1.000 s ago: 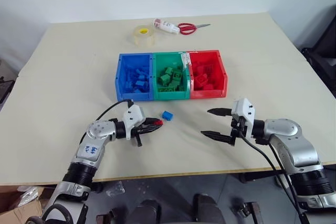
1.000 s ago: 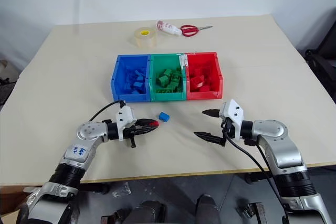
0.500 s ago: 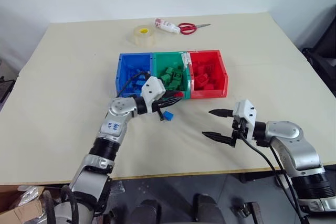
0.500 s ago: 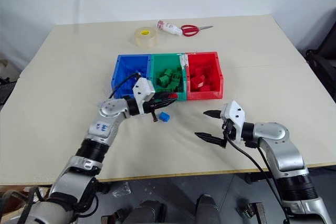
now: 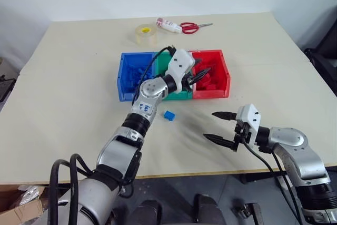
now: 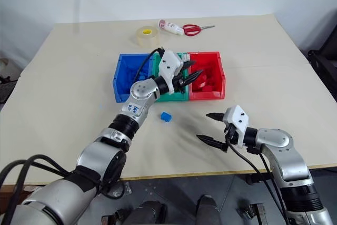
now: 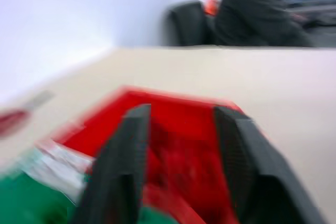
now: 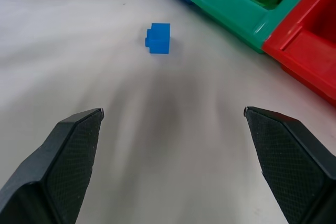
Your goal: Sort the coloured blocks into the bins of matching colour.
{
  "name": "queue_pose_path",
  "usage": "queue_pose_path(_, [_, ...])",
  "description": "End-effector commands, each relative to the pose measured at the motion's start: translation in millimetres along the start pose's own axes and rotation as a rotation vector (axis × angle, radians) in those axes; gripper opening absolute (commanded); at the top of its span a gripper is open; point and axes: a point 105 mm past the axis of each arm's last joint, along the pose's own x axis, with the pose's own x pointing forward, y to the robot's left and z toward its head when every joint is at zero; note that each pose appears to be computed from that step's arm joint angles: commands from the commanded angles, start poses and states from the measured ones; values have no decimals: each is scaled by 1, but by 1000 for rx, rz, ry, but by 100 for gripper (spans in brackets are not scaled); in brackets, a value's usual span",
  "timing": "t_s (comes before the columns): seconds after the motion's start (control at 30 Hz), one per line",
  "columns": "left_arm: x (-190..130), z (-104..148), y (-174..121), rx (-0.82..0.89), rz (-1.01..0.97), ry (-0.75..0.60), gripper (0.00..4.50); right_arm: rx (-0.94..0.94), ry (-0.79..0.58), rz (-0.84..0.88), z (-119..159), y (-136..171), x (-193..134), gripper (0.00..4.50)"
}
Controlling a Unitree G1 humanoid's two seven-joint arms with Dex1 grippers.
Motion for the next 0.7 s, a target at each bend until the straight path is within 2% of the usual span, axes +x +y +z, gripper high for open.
queue_pose_path(0.03, [-1,3,-5,-5,-22,-48,333,-27,-34,-27,12,-2,-7,450])
queue_pose_path(0.2, [-22,-4,-5,1,-92,-55,333,-27,-26,-31,10,-4,-8,450])
queue_pose_path(0.3, [-45,-13,0,-6,-110,-19,333,-28,-31,-20,11,-4,-5,450])
queue_pose_path(0.5, [-117,-25,-3,-34,-213,101,333,-35,-35,14,13,-7,1,450])
queue_pose_path(0.7, [-192,-24,-16,-71,-276,240,333,-40,-36,56,14,-10,7,450])
